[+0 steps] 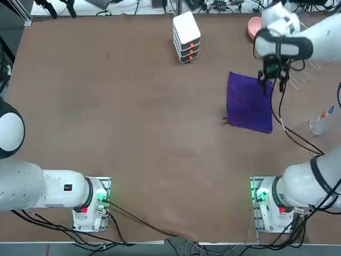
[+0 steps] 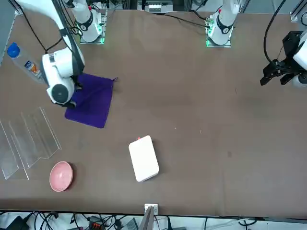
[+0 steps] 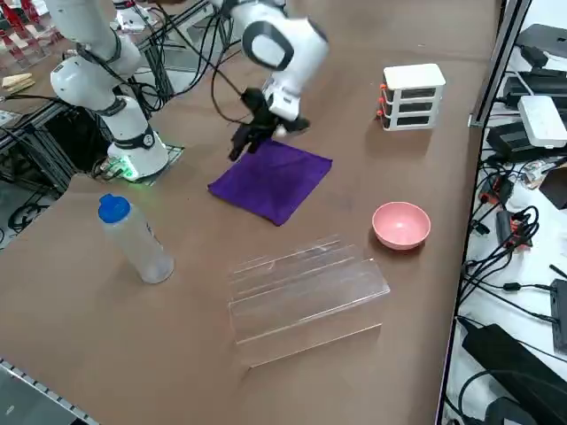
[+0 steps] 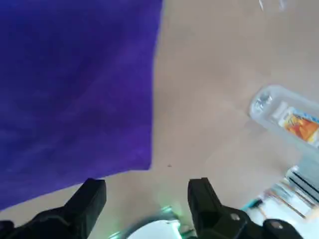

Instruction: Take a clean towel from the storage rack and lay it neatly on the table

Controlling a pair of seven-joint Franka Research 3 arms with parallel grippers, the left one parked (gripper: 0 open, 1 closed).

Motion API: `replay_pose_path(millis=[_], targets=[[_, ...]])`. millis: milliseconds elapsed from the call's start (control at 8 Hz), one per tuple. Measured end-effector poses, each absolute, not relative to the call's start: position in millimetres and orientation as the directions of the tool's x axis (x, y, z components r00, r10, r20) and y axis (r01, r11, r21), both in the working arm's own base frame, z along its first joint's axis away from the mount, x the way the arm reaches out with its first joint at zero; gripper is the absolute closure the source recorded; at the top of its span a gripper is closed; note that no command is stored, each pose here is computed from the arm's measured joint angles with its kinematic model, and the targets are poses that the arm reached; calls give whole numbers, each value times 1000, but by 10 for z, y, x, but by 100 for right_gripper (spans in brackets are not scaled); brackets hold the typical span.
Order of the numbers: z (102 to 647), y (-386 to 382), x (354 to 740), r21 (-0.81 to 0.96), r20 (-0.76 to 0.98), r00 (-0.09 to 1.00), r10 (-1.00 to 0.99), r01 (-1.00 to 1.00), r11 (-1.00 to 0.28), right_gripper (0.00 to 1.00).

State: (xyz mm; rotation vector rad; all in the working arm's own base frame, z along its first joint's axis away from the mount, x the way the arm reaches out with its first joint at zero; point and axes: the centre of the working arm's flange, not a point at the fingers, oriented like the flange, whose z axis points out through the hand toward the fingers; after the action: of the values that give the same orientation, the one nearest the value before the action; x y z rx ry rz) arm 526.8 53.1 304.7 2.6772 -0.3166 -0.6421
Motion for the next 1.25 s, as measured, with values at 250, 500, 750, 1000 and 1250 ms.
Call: replay_pose_path(millis=[250, 500, 750, 1000, 1250], targets=[[3675, 613, 5702, 246, -319, 899, -299, -226, -942, 0], [4262, 552, 6005, 118, -246, 917, -315, -294, -948, 0], [4868, 545, 6165, 60, -177, 951, -254, -248, -967, 0], [5482, 555, 6130, 40, -169, 973, -159, -155, -987, 0], [5885, 629, 5947, 43, -115, 990, -80, -76, -996, 0]])
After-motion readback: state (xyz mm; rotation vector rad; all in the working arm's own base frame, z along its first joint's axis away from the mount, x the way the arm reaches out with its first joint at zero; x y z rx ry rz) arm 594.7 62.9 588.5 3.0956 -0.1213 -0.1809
